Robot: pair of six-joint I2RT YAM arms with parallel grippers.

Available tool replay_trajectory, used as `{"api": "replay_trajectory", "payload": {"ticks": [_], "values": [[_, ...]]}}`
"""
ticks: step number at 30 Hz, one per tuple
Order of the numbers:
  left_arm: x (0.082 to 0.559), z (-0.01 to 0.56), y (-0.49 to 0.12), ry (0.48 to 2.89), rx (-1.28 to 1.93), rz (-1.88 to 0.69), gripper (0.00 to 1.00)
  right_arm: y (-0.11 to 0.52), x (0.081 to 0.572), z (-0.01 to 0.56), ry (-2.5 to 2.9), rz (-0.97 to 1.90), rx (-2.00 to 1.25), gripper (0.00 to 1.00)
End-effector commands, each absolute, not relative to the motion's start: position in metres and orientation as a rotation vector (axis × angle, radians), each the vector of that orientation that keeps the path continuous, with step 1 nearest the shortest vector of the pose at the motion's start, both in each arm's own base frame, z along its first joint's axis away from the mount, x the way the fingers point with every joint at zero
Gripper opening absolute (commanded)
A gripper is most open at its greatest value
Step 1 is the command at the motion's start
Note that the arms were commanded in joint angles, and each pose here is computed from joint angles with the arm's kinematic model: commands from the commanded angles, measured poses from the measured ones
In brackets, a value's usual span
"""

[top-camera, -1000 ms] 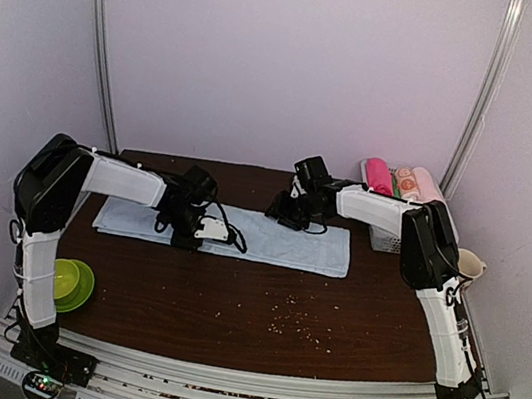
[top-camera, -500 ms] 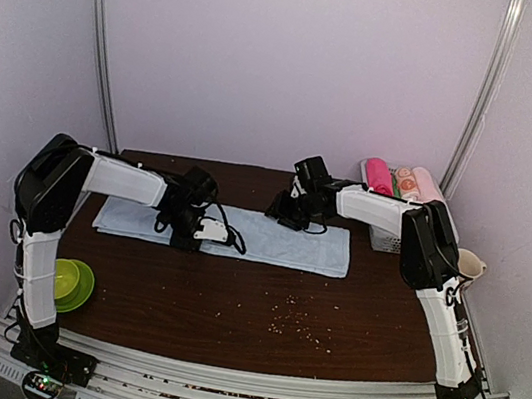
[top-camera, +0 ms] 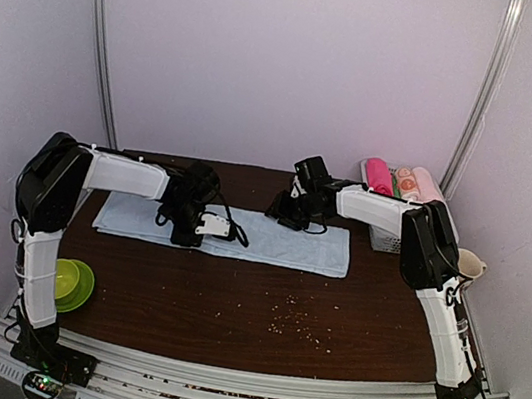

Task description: Roll the towels

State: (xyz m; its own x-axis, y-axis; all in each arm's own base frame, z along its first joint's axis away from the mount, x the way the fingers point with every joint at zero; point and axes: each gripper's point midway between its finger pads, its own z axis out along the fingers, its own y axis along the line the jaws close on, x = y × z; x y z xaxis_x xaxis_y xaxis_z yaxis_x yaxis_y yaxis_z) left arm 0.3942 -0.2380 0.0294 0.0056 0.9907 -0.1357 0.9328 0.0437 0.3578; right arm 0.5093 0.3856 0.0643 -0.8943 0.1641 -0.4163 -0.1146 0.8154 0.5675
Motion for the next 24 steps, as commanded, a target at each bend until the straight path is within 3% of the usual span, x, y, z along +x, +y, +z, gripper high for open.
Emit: {"api": "replay_trajectory", "payload": {"ticks": [1,6,12,24], "values": [[0.392,0.026,-0.239,2.015,1.949,0.214,0.05,0.384,0.514,0.067,2.53,0.829,0.047,0.46],[0.388,0.018,-0.237,2.031,1.971,0.205,0.05,0.384,0.514,0.066,2.53,0.831,0.045,0.46],[0.388,0.016,-0.236,2.036,1.976,0.212,0.14,0.384,0.514,0.067,2.527,0.832,0.044,0.46],[0.395,0.022,-0.238,2.035,1.948,0.225,0.12,0.385,0.515,0.067,2.527,0.836,0.041,0.46]]}}
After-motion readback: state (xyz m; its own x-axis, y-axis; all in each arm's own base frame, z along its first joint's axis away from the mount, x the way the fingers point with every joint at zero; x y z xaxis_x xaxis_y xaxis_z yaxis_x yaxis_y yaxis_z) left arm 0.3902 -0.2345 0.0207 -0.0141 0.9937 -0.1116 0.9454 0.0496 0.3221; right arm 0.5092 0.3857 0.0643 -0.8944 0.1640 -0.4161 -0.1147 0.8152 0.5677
